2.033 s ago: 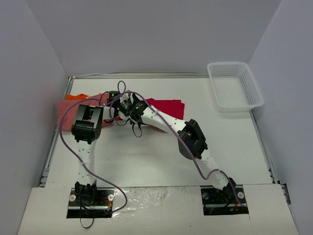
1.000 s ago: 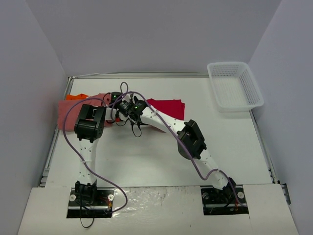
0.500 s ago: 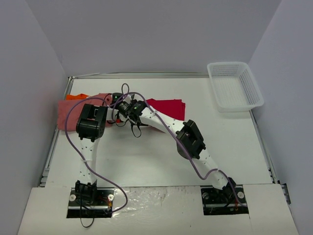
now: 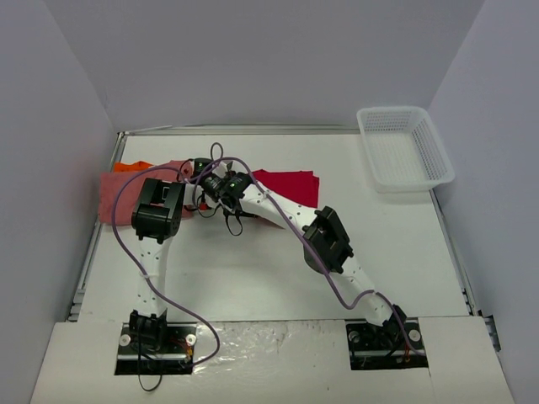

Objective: Fold and stack the t-shirts
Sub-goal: Put the neatly folded tshirt into the corner of the board with the left arm

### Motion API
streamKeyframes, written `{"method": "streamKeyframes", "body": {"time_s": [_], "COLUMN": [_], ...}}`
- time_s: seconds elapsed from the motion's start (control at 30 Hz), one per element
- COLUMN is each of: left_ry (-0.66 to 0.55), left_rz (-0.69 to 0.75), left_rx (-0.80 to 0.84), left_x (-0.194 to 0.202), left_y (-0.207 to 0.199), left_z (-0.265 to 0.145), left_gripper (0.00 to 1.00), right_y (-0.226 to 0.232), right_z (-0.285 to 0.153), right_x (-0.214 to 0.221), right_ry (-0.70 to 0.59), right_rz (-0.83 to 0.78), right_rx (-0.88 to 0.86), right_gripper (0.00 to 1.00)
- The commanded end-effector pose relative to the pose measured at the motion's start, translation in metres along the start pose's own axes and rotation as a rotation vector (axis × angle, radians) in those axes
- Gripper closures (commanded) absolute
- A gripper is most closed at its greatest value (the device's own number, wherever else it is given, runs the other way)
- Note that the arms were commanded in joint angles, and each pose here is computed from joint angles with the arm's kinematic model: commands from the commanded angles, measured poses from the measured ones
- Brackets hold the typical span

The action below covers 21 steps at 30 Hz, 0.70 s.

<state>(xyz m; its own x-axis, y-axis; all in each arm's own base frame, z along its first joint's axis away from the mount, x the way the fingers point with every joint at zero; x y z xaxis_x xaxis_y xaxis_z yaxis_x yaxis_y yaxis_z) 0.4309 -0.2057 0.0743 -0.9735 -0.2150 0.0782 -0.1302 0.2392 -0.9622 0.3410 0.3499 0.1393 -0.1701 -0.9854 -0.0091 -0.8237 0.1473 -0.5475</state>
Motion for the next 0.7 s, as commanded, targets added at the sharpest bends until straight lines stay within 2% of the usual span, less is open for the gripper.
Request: {"method": "streamKeyframes", "body": {"time_s": [0.0, 0.07, 0.23, 0.3, 0.33, 0.53, 0.67], "left_ry": [0.098, 0.099, 0.101, 0.104, 0.102, 0.115, 0.118], "left_rz": [0.006, 0.018, 0.025, 0.034, 0.050, 0.082, 0.116], "left_rx": [-0.036, -0.033, -0.049, -0.052, -0.050, -0.072, -0.088], "left_x": [0.024, 0.024, 0.026, 0.026, 0.026, 0.027, 0.028], "left_y": [0.003, 0.000, -0.002, -0.004, -0.007, -0.011, -0.015], "left_z": [0.034, 0.034, 0.032, 0.031, 0.030, 0.028, 0.024], "left_gripper": [0.98, 0.98, 0.98, 0.98, 0.98, 0.98, 0.98], "right_y": [0.022, 0.021, 0.017, 0.013, 0.008, -0.021, -0.064], "right_z": [-0.045, -0.047, -0.067, -0.077, -0.086, -0.134, -0.162], "right_x": [-0.067, -0.068, -0.069, -0.070, -0.069, -0.052, -0.022], "right_ry": [-0.290, -0.301, -0.371, -0.402, -0.420, -0.540, -0.601], "right_rz": [0.044, 0.046, 0.074, 0.090, 0.098, 0.162, 0.247], "right_rx": [0.026, 0.018, -0.044, -0.053, -0.048, -0.092, -0.056], "right_gripper": [0.68, 0.44, 0.26, 0.22, 0.12, 0.07, 0.07]}}
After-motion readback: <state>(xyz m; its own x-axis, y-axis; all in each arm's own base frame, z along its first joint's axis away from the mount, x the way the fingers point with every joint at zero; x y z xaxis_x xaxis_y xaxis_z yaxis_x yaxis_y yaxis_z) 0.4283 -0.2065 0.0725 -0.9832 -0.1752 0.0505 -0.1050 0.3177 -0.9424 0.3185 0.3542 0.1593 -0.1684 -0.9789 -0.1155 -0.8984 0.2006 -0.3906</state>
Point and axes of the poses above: each gripper's point midway between its finger pads, its own z axis out along the fingers, its own y axis along the line the jaws close on, x = y × z, the point moved 7 cm from there along -z, back along the fingers, and after that the axes turned 3 degrees about z, right-handed, at the moved point
